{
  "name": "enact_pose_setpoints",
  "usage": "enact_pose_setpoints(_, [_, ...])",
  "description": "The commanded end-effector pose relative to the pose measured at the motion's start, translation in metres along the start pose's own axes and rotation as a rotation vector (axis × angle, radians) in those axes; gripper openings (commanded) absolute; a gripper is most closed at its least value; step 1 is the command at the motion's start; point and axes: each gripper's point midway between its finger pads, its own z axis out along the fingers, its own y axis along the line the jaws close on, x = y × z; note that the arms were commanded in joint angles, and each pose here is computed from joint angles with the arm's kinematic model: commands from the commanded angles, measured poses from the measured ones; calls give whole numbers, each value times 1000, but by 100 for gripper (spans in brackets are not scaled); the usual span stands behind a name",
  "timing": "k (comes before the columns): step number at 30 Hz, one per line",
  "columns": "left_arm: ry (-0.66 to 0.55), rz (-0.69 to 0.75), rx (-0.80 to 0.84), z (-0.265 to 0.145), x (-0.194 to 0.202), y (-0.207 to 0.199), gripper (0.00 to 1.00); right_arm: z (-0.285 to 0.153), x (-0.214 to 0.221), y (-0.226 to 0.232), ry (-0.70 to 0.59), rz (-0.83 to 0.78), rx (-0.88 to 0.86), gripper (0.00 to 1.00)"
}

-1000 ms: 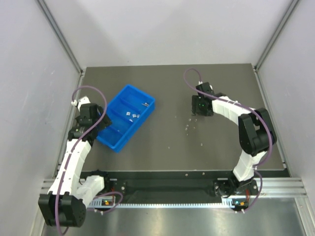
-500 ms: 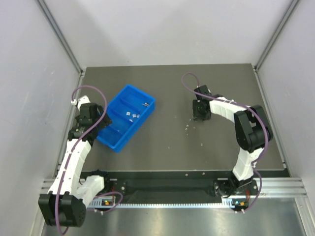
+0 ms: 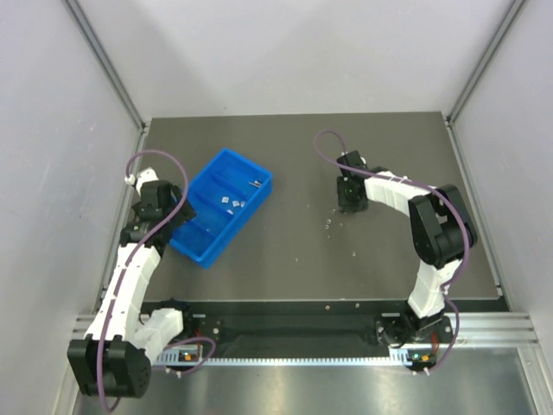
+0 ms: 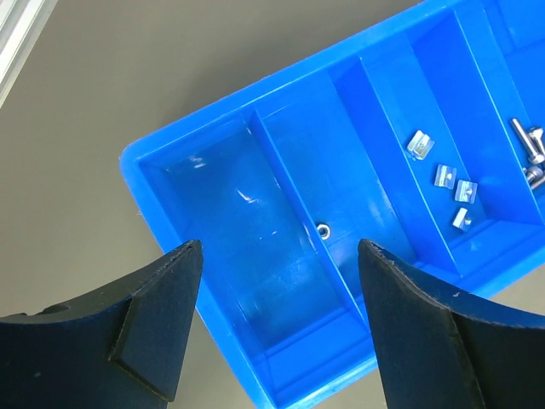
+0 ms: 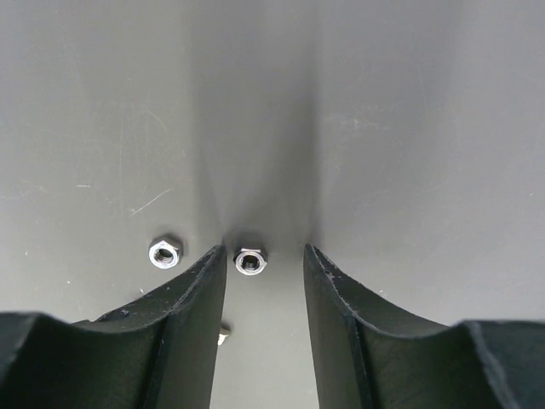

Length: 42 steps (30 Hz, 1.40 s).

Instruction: Sort the screws and nuts into containers

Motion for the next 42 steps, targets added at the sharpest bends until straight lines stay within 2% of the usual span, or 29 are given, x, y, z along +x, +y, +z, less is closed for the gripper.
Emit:
enact_pose_setpoints(1, [-35, -1, 0, 3, -7, 0, 79, 10, 30, 3, 91, -21, 7, 40])
enact_pose_setpoints(4, [-32, -2, -3, 4, -6, 0, 79, 11, 30, 6, 92, -31, 2, 35])
enact_pose_setpoints(8, [-33, -3, -8, 3, -7, 1, 79, 13, 31, 7, 100, -33, 6, 19])
enact_pose_setpoints(14, [-43, -10, -8, 1, -7, 2, 79, 7, 29, 12, 96, -31, -6, 5])
enact_pose_setpoints(18, [-43, -15, -8, 2, -7, 2, 79, -10, 17, 21, 74, -23, -34, 2])
enact_pose_setpoints(19, [-47, -18, -11, 1, -8, 2, 79, -19, 3, 26, 42, -27, -38, 1])
enact_pose_setpoints(21, [-57, -42, -26, 1, -11, 4, 79, -36, -10, 35, 11, -83, -19, 2])
enact_pose_setpoints(24, [-75, -94, -124, -1, -16, 18, 79, -78, -64, 83, -123, -139, -111, 2])
enact_pose_setpoints(26, [-87, -125, -221, -6, -19, 34, 80, -89, -74, 114, -150, -187, -169, 1])
enact_pose_setpoints(28, [-94, -135, -281, -12, -22, 44, 81, -121, -94, 163, -227, -245, -272, 1])
enact_pose_setpoints(29, [-116, -157, -328, -15, -25, 52, 81, -114, -92, 183, -216, -274, -297, 1])
enact_pose_setpoints(30, [-122, -170, -350, -18, -26, 56, 81, -139, -99, 219, -261, -304, -390, 1])
enact_pose_setpoints(31, [-130, -179, -365, -20, -27, 59, 81, -144, -99, 238, -271, -322, -430, 1])
enact_pose_setpoints(32, [-139, -194, -379, -24, -28, 63, 81, -131, -91, 258, -249, -350, -454, 1])
enact_pose_setpoints(33, [-150, -200, -396, -26, -28, 67, 81, -152, -93, 288, -284, -378, -529, 1])
enact_pose_setpoints(35, [-159, -208, -403, -31, -27, 71, 82, -141, -83, 319, -275, -411, -577, 1])
enact_pose_setpoints(36, [-166, -210, -403, -32, -27, 72, 82, -156, -82, 340, -296, -423, -645, 1])
enact_pose_setpoints(39, [-172, -199, -395, -33, -24, 74, 82, -166, -72, 383, -320, -427, -811, 1])
enact_pose_setpoints(42, [-172, -191, -384, -34, -20, 75, 82, -178, -63, 410, -371, -463, -904, 1])
